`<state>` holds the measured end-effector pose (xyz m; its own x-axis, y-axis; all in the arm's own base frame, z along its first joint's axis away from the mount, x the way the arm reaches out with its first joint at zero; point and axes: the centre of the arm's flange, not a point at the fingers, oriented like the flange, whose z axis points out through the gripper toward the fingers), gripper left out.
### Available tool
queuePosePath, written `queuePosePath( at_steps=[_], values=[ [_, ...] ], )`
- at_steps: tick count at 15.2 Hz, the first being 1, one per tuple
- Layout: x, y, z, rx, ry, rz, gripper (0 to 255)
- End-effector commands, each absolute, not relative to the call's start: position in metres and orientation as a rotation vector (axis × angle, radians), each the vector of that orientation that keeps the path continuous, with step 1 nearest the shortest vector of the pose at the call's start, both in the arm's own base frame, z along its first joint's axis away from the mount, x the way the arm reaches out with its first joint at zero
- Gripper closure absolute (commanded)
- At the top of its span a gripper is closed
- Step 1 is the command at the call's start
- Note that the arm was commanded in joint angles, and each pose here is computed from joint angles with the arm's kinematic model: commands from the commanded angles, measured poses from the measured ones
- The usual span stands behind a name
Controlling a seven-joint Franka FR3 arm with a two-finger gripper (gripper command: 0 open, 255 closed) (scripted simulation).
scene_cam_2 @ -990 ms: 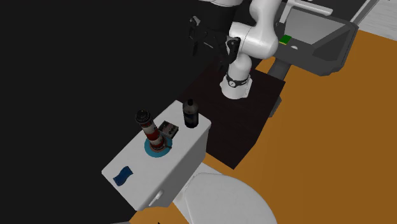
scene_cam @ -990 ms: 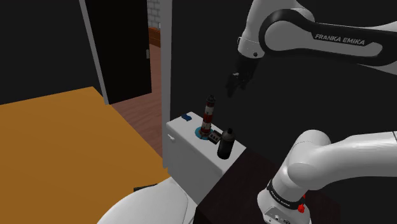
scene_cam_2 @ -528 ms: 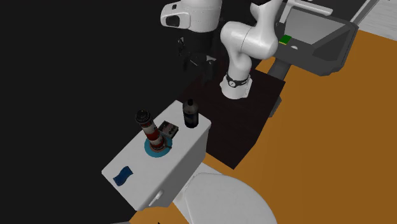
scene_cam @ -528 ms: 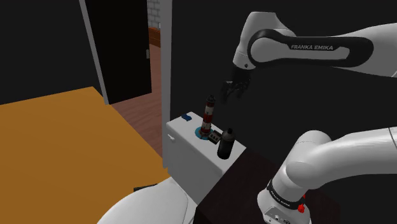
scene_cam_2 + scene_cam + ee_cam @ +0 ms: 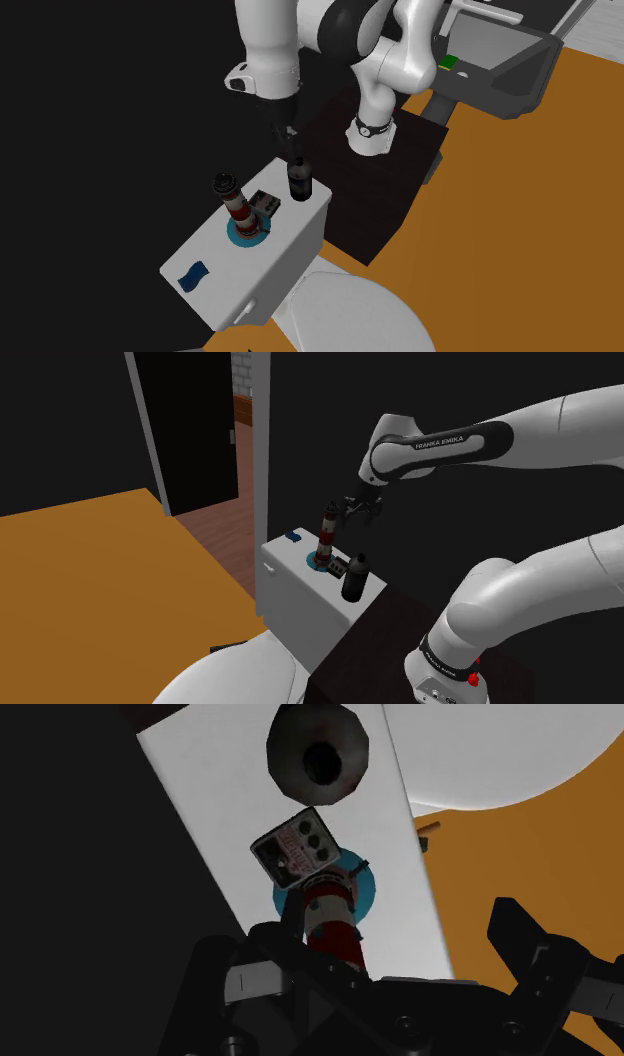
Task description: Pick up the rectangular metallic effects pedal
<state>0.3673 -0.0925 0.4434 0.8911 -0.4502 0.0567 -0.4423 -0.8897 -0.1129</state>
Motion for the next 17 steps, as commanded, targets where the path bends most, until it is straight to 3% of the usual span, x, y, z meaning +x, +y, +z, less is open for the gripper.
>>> queuePosePath(
  at_steps=[1, 17],
  values=[
    [0.373, -0.104, 0.419, -2.906, 0.789, -0.117, 0],
    [0.394, -0.181, 0.222, -2.456, 1.330, -0.039, 0]
  ],
)
